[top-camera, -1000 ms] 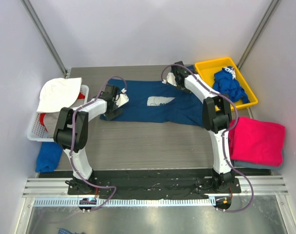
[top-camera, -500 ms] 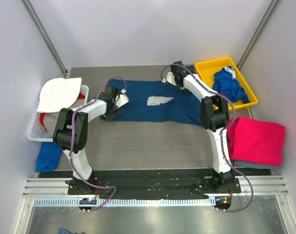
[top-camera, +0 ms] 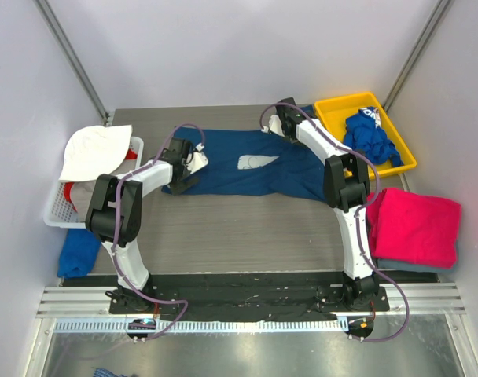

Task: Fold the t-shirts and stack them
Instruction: Fold the flattened tshirt in 1/3 of the way

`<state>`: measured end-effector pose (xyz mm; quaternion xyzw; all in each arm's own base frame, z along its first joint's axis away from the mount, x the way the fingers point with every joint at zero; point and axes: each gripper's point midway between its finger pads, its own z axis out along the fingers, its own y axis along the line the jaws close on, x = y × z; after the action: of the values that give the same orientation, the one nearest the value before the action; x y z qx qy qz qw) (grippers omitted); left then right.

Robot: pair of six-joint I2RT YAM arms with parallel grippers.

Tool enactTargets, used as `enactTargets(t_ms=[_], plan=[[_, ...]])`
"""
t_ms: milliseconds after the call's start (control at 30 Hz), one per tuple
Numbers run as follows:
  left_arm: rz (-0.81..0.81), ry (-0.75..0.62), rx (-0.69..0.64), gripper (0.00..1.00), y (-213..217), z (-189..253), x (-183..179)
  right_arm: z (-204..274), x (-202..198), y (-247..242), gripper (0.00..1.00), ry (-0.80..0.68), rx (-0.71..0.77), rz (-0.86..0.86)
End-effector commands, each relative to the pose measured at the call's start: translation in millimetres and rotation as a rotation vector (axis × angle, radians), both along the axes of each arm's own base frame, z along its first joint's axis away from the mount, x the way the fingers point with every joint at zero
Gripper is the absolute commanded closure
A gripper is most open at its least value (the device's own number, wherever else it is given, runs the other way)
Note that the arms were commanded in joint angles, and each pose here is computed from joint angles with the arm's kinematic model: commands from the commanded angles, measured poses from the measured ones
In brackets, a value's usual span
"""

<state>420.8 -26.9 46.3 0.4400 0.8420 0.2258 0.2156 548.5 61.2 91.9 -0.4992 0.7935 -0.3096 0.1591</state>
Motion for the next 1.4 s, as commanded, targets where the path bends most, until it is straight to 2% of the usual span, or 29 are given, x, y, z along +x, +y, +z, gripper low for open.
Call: enactTargets(t_ms=[0,133,267,500,633,867,967,1100,1367], plan=[[-0.003,-0.051,-0.006,0.00,-4,13,9,19,11,-2,0.82,-0.082,-0.005,-0.022],[-0.003,-0.051,-0.005,0.00,-4,13,9,21,10,4,0.72,-0.093,0.024,-0.019],[-0.002,-0.052,-0.006,0.00,-5,13,9,26,11,7,0.67,-0.111,0.042,-0.021],[-0.005,-0.048,0.000,0.00,-5,12,7,30,-7,15,0.67,-0.082,0.129,-0.034],[-0.003,-0.052,-0.014,0.00,-6,13,7,19,-33,28,0.68,-0.028,0.238,-0.028],[0.004,-0.055,-0.029,0.00,-8,14,7,-5,-48,47,0.72,0.020,0.362,-0.038],[0.000,-0.052,-0.027,0.00,-8,14,5,-13,-51,54,0.66,0.042,0.401,-0.039],[-0.002,-0.046,-0.022,0.00,-8,12,5,-20,-48,53,0.54,0.046,0.400,-0.046],[-0.005,-0.039,-0.017,0.00,-8,9,5,-28,-37,56,0.55,0.034,0.395,-0.037]])
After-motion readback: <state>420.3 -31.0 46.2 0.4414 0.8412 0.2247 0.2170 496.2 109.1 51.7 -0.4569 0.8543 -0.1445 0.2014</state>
